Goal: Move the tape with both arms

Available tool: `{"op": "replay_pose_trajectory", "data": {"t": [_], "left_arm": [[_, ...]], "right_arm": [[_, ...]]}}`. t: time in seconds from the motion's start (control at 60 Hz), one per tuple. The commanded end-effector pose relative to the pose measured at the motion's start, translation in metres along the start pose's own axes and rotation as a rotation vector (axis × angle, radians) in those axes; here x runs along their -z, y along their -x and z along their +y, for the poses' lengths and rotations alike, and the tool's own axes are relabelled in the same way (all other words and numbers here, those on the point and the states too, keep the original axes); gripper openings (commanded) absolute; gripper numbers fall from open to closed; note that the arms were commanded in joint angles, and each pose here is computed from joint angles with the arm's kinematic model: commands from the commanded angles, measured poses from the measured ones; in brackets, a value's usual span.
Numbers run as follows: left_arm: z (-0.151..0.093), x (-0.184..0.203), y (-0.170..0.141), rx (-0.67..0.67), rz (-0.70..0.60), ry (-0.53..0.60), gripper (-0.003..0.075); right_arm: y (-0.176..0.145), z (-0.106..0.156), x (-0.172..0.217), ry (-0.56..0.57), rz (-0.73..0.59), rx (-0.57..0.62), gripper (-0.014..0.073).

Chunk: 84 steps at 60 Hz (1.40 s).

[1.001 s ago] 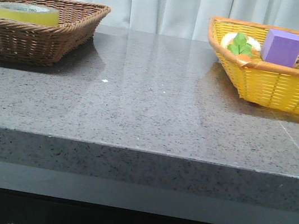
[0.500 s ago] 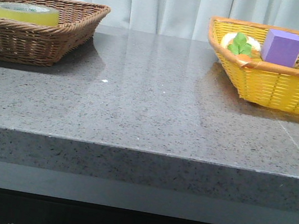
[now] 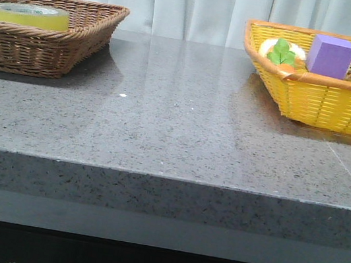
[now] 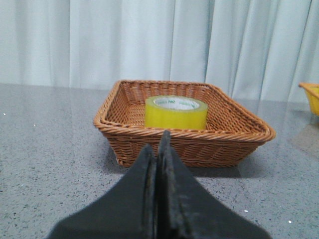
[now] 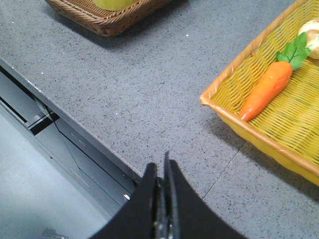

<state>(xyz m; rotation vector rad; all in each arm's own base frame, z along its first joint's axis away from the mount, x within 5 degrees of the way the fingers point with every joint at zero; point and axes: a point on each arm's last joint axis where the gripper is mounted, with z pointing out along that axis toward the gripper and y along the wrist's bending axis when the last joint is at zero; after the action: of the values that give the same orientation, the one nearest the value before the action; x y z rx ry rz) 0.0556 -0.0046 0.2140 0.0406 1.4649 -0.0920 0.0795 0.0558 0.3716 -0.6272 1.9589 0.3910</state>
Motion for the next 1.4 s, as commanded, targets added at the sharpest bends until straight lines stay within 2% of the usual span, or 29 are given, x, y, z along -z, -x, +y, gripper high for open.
{"op": "replay_pose_trajectory", "data": {"t": [0.0,1.201,1.268,1.384], "left_arm": [[0.001,0.002,0.006,0.011,-0.099,0.018,-0.002],[0.002,0.002,0.007,0.009,-0.1,0.033,-0.002],[0.002,0.002,0.006,0.009,-0.098,0.034,-0.002],[0.002,0.002,0.006,0.009,-0.098,0.034,-0.002]], "right_arm": [[0.012,-0.001,0.005,-0.008,-0.089,0.005,-0.0068],[0.011,-0.001,0.005,-0.009,-0.095,0.005,-0.0068],[0.006,-0.004,0.005,-0.04,-0.111,0.011,-0.0068],[-0.01,-0.013,0.002,-0.141,-0.223,-0.025,-0.0068]]}}
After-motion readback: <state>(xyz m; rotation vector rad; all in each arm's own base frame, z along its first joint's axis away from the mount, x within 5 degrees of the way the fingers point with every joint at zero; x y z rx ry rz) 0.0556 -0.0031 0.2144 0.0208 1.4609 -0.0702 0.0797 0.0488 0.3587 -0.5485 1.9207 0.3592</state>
